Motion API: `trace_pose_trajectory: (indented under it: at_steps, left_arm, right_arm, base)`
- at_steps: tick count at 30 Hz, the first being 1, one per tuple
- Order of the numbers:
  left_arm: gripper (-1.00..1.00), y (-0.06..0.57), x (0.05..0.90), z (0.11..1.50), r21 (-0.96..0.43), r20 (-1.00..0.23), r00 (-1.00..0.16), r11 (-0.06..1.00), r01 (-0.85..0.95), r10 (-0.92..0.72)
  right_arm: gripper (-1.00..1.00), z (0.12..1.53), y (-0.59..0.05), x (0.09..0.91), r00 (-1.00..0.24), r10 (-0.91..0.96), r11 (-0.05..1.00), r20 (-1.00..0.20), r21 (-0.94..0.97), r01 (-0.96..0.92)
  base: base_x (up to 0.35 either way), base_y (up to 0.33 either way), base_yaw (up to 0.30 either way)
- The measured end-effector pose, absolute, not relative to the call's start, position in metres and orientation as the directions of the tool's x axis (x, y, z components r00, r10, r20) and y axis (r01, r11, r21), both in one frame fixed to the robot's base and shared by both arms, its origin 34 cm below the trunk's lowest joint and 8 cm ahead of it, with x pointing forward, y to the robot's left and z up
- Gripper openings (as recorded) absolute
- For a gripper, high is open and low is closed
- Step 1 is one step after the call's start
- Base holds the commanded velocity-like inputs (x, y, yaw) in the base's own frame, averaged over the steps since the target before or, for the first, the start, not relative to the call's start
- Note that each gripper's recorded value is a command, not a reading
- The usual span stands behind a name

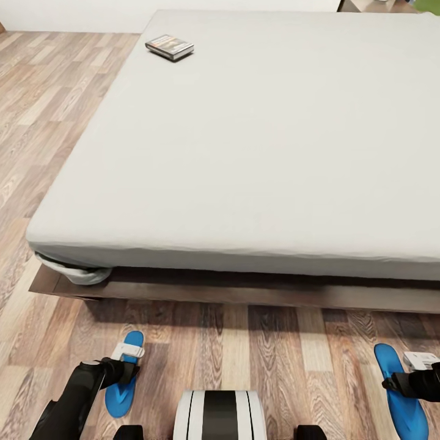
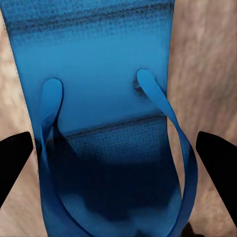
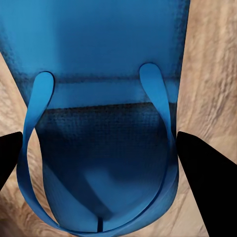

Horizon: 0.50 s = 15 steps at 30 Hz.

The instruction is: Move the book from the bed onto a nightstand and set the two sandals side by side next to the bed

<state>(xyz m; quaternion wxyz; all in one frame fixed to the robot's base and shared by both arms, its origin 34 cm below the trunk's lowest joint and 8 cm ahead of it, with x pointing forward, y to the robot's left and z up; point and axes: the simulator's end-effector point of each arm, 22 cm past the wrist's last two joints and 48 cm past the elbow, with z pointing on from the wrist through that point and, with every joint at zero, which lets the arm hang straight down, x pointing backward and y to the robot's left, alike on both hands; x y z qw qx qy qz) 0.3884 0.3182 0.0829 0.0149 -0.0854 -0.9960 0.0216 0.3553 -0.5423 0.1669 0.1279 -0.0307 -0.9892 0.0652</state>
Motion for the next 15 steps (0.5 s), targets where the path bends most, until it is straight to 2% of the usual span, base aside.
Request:
trace_pose_trajectory:
  at_steps: [6, 15]
  left_arm:
    - [-1.0, 0.316, 0.401, 0.083, -0.047, -0.037, -0.98, 0.98, 0.196, 0.194]
    - [-1.0, 0.316, 0.403, 0.083, -0.046, -0.046, -0.979, 0.979, 0.199, 0.197]
  right_arm:
    - [-1.0, 0.167, -0.542, 0.355, -0.965, 0.077, 0.99, 0.249, -0.137, 0.044]
    - [-1.0, 0.167, -0.542, 0.355, -0.965, 0.077, 0.99, 0.249, -0.137, 0.044]
  base:
    - [0.0, 0.0, 0.0]
    - [0.0, 0.0, 0.0]
